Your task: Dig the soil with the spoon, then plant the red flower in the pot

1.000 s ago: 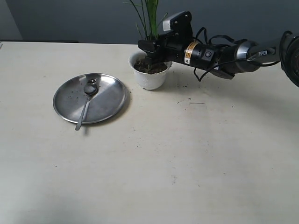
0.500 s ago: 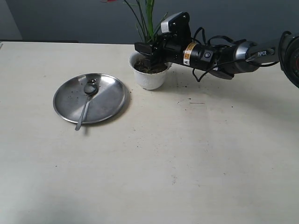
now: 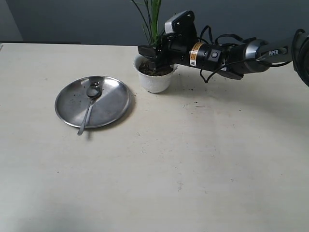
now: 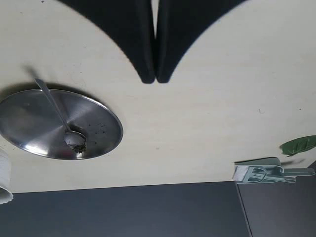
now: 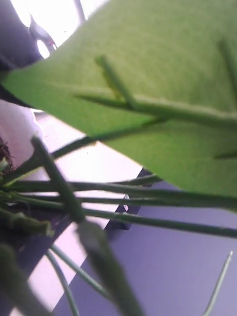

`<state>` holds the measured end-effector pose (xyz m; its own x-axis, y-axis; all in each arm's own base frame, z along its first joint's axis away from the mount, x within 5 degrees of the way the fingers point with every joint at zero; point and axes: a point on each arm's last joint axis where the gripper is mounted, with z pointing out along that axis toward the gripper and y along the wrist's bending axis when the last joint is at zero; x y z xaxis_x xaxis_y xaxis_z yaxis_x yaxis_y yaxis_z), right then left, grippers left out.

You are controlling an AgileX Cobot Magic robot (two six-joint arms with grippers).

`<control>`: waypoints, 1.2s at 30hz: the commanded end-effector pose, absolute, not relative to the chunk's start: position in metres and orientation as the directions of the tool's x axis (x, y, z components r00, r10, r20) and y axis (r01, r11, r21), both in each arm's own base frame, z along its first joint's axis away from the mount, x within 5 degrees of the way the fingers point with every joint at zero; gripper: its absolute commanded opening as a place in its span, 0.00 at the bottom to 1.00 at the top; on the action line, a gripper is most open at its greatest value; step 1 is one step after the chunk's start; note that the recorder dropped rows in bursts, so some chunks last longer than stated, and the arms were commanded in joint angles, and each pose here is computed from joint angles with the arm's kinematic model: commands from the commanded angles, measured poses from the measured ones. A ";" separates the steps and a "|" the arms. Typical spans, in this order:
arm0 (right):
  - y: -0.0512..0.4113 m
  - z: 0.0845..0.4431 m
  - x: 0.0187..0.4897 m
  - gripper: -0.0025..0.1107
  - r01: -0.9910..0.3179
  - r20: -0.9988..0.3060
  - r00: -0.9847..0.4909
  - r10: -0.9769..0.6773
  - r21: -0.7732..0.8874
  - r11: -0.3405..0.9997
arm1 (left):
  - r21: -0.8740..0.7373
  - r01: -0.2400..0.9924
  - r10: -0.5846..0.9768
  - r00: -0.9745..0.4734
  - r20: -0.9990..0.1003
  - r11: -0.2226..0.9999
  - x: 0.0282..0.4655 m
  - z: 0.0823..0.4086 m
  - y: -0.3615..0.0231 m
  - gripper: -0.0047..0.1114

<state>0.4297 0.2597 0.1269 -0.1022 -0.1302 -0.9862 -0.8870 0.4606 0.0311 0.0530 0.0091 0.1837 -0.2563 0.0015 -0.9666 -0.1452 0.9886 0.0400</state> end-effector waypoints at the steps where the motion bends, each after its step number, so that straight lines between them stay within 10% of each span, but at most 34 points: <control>1: 0.257 0.128 0.431 0.49 -0.879 -0.985 -0.107 -0.139 0.028 0.475 | 0.044 -0.147 0.006 -0.250 -0.968 0.988 0.053 0.183 0.009 0.04; 36: 0.256 0.154 0.427 0.49 -0.892 -0.976 -0.050 -0.210 -0.051 0.448 | 0.044 -0.147 0.006 -0.250 -0.968 0.988 0.053 0.183 0.009 0.04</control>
<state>0.4268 0.2580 0.1492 -0.0570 -0.2106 -0.9759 -0.8950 0.4439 -0.0435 0.0530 0.0091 0.1837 -0.2563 0.0015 -0.9666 -0.1452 0.9886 0.0400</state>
